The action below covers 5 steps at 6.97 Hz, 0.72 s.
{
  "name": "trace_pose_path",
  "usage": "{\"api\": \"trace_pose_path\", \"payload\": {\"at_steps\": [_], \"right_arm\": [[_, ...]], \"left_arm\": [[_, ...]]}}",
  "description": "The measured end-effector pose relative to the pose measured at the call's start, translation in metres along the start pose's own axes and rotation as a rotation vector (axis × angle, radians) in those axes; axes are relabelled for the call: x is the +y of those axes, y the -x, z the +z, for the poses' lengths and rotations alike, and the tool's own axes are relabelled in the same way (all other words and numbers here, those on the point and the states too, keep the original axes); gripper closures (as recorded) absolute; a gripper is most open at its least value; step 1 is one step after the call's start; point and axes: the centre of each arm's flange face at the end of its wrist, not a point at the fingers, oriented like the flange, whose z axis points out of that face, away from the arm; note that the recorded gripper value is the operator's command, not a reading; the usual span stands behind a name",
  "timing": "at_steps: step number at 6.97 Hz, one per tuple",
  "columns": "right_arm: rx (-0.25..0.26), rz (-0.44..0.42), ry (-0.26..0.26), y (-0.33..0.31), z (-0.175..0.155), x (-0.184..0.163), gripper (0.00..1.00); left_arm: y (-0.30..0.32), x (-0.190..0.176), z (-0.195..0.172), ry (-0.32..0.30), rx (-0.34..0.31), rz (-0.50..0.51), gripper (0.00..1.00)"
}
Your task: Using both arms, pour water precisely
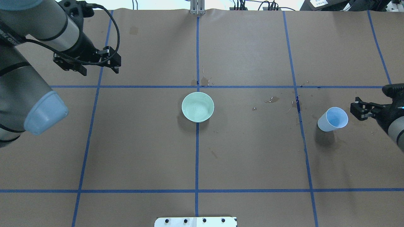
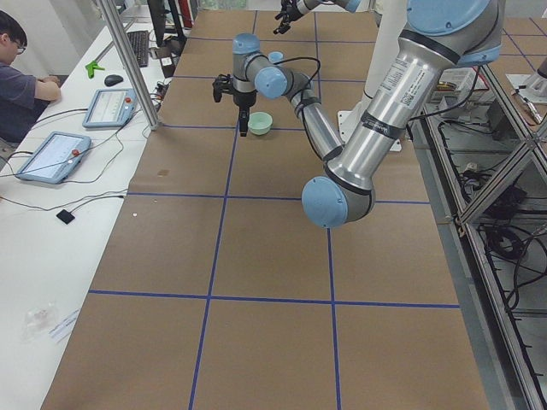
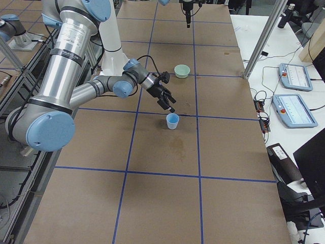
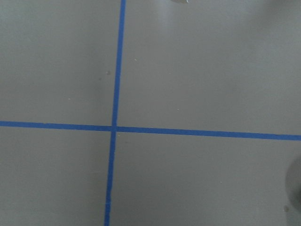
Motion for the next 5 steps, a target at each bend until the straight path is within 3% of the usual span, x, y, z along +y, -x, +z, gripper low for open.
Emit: {"api": "trace_pose_path", "payload": {"at_steps": [2,5], "right_arm": [[-0.083,-0.093,0.166,-0.071,0.029,-0.053,0.00],[-0.270,-0.075,0.315,-0.171,0.076,-0.098,0.00]], "left_arm": [[-0.061,0.010,0.051,0.003,0.110,-0.065,0.00],[-0.133,0.041,0.116,0.016,0.106,-0.077,0.00]]}}
